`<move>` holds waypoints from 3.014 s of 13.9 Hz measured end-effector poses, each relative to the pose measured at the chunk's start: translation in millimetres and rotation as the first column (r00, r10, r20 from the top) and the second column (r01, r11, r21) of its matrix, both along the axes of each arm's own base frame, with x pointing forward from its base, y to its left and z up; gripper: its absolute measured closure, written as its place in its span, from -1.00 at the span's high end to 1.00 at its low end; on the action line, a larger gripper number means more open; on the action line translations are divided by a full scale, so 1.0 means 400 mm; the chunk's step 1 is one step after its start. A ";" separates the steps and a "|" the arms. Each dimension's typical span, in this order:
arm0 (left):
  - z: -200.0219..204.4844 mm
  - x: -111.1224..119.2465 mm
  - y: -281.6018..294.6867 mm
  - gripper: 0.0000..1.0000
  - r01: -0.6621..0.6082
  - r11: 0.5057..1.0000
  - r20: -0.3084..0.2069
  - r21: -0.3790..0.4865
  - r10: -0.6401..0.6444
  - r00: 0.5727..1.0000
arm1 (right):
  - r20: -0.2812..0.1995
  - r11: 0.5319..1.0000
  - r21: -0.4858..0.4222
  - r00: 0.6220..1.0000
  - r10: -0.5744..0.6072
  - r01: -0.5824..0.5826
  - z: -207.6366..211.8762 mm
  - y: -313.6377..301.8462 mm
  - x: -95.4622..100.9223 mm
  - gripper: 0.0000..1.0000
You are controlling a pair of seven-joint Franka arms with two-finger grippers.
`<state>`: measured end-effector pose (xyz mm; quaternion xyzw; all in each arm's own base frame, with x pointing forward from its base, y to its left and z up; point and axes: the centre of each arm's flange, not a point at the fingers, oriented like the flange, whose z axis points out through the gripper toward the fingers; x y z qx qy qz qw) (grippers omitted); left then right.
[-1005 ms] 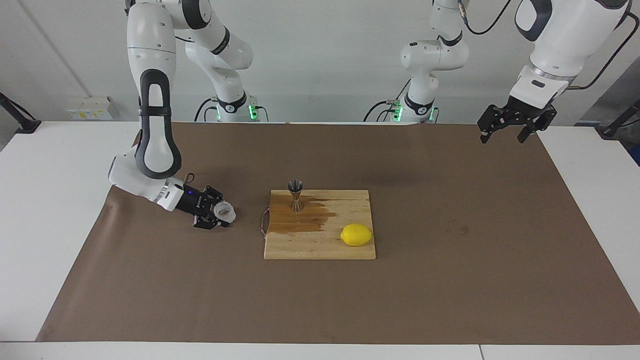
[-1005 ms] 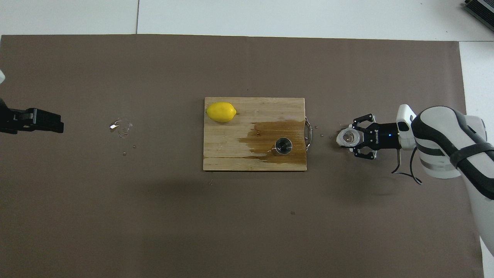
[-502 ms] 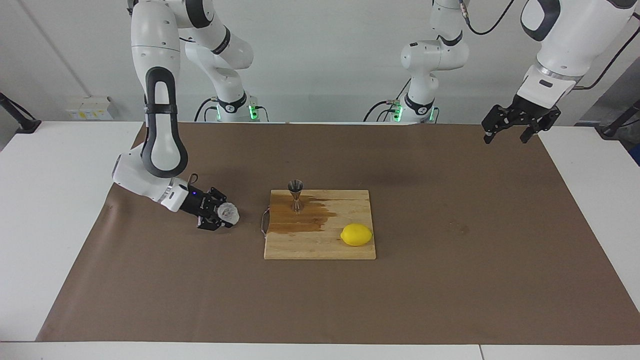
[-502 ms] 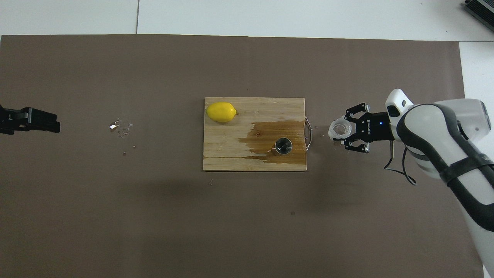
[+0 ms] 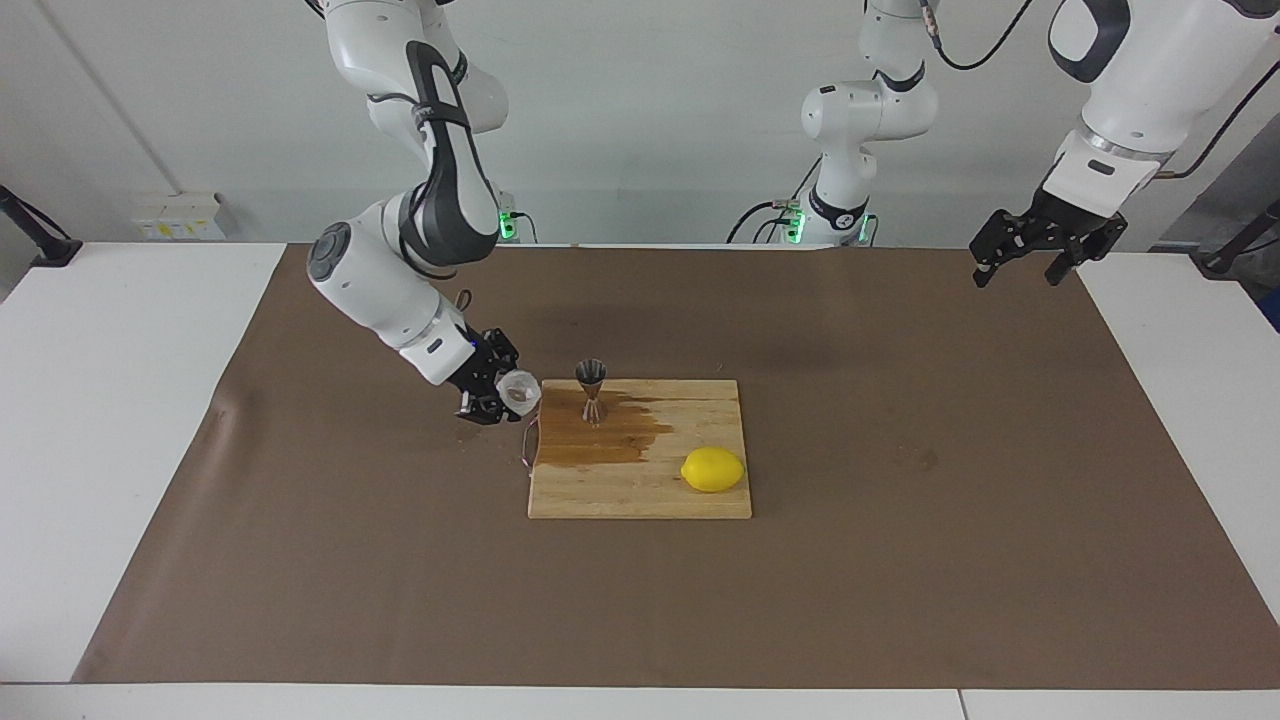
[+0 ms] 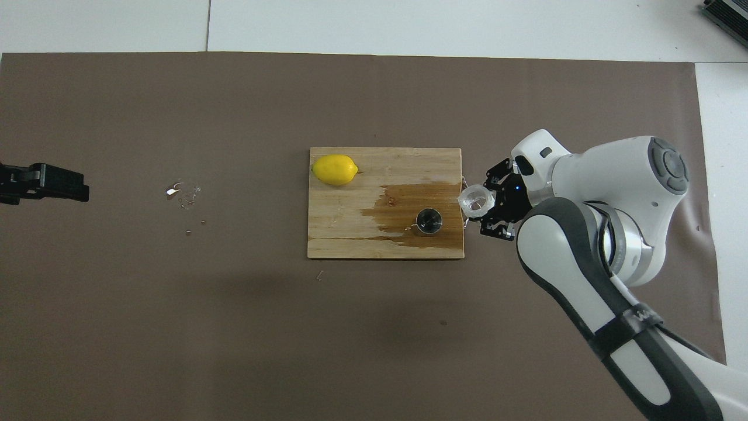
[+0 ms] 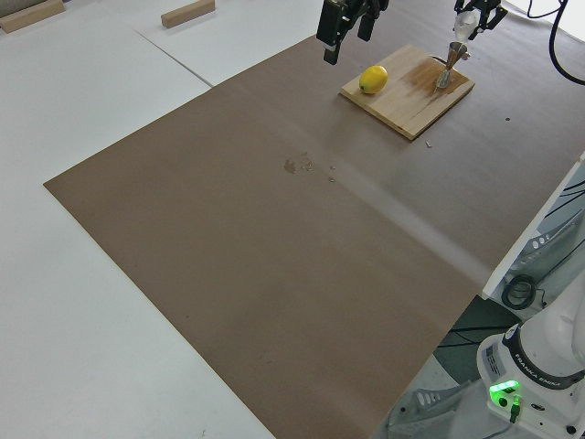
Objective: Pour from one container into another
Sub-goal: 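Lift the white cup with the right gripper above the metal cup, then tilt the white cup with the right gripper over the metal cup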
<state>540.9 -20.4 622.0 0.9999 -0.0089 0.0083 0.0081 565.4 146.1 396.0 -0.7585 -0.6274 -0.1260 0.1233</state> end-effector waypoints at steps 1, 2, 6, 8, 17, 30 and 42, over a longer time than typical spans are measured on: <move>0.000 0.000 0.000 1.00 0.000 1.000 0.000 0.000 0.000 1.000 | 0.008 0.999 -0.032 1.000 -0.002 0.003 0.017 0.014 -0.007 0.03; 0.000 0.000 0.000 1.00 0.000 1.000 0.000 0.000 0.000 1.000 | 0.016 0.998 -0.064 1.000 -0.001 0.002 0.030 0.027 -0.013 0.03; 0.000 0.000 0.000 1.00 0.000 1.000 0.000 0.000 0.000 1.000 | 0.042 0.980 -0.197 0.999 0.017 -0.009 0.068 0.109 -0.050 0.03; 0.000 0.000 0.000 1.00 0.000 1.000 0.000 0.000 0.000 1.000 | 0.060 0.968 -0.252 0.998 0.035 -0.019 0.075 0.146 -0.066 0.03; 0.000 0.000 0.000 1.00 0.000 1.000 -0.001 0.000 0.000 1.000 | 0.100 0.912 -0.405 0.989 0.111 -0.061 0.083 0.221 -0.106 0.03; 0.000 0.000 0.000 1.00 0.000 1.000 -0.001 0.000 0.000 1.000 | 0.117 0.897 -0.437 0.984 0.133 -0.069 0.088 0.256 -0.124 0.03; 0.000 0.000 0.000 1.00 0.000 1.000 -0.001 0.000 0.000 1.000 | 0.116 0.897 -0.437 0.984 0.133 -0.069 0.087 0.256 -0.124 0.03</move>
